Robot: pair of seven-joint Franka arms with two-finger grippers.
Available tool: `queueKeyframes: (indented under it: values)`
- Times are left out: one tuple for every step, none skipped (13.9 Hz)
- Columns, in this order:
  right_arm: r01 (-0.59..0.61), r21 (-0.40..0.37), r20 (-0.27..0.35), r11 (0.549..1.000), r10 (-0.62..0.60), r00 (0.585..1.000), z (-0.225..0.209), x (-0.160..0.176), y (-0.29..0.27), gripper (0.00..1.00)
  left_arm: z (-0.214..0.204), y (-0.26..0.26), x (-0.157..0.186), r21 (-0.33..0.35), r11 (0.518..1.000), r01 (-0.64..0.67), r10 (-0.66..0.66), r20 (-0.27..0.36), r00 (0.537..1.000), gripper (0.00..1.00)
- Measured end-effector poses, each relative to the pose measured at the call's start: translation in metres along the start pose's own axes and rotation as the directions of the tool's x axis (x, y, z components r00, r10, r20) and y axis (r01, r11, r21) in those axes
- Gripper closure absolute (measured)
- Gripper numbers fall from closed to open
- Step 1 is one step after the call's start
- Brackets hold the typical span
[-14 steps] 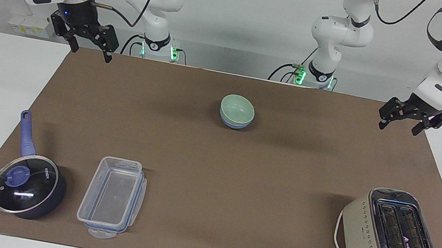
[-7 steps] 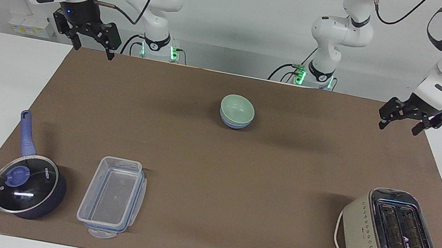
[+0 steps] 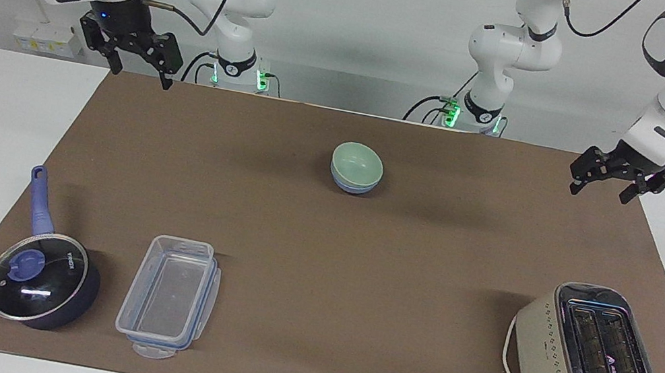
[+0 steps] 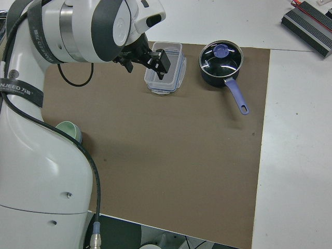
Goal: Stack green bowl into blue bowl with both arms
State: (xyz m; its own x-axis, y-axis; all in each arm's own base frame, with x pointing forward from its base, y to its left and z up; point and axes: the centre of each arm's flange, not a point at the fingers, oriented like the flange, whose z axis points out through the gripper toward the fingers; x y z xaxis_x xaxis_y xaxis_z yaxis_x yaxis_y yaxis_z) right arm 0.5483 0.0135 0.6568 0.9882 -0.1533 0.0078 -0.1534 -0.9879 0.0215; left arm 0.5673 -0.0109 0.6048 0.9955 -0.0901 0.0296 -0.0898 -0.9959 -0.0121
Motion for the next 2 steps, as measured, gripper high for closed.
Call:
queueKeyframes:
  values:
    - [0.001, 0.0, 0.0, 1.0, -0.001, 1.0, 0.0001, 0.0, -0.0005, 0.0, 0.0, 0.0, 0.0, 0.0, 1.0, 0.0, 0.0, 0.0, 1.0, 0.0]
    - [0.002, 0.0, 0.0, 1.0, -0.002, 1.0, 0.0001, -0.0001, -0.0008, 0.0, 0.0, 0.0, 0.0, 0.0, 1.0, 0.0, 0.0, 0.0, 1.0, 0.0]
